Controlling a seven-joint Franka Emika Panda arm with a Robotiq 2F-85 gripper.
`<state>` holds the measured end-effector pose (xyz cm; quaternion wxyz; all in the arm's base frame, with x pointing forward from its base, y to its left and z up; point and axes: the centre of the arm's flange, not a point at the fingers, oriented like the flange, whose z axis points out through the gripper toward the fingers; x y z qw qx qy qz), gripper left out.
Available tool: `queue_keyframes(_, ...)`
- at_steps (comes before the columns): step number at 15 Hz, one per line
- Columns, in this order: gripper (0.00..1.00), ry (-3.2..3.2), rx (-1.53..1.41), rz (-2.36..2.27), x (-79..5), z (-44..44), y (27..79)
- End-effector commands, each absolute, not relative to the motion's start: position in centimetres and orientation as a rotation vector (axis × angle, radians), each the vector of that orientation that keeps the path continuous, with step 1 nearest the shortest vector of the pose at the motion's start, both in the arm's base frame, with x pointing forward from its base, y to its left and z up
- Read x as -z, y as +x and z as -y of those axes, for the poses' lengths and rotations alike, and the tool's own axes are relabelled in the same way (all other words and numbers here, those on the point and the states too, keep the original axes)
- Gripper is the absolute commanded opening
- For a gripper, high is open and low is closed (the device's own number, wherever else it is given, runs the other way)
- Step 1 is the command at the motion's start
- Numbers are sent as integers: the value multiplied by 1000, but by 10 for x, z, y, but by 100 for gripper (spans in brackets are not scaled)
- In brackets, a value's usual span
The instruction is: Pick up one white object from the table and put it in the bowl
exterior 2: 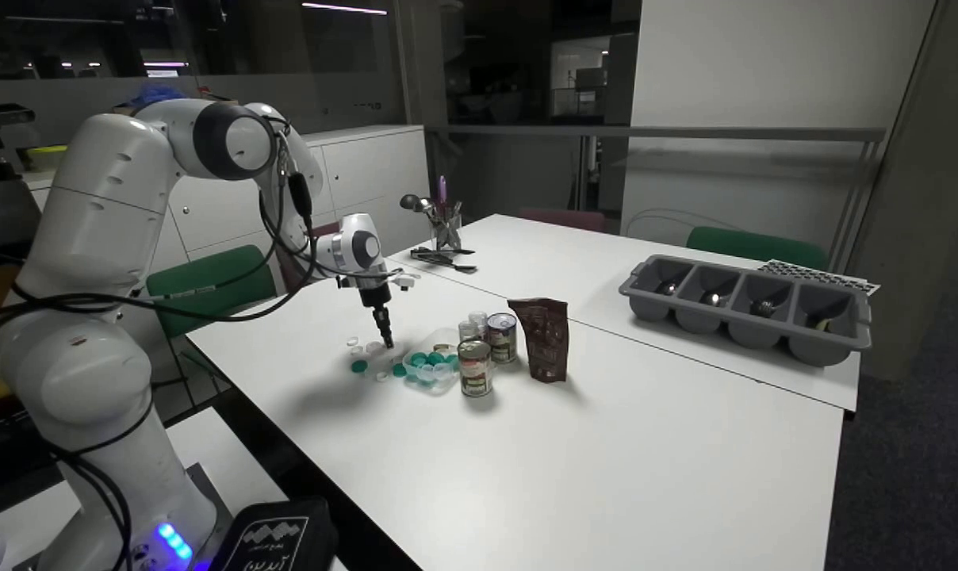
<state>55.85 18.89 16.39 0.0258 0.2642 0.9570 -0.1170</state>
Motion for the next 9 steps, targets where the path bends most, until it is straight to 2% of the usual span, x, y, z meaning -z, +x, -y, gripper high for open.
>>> queue_keyframes(1, 100, 769, 322, -2944, -170, -179, 562)
queue_keyframes(9, 100, 718, 311, -2957, -170, -185, 573)
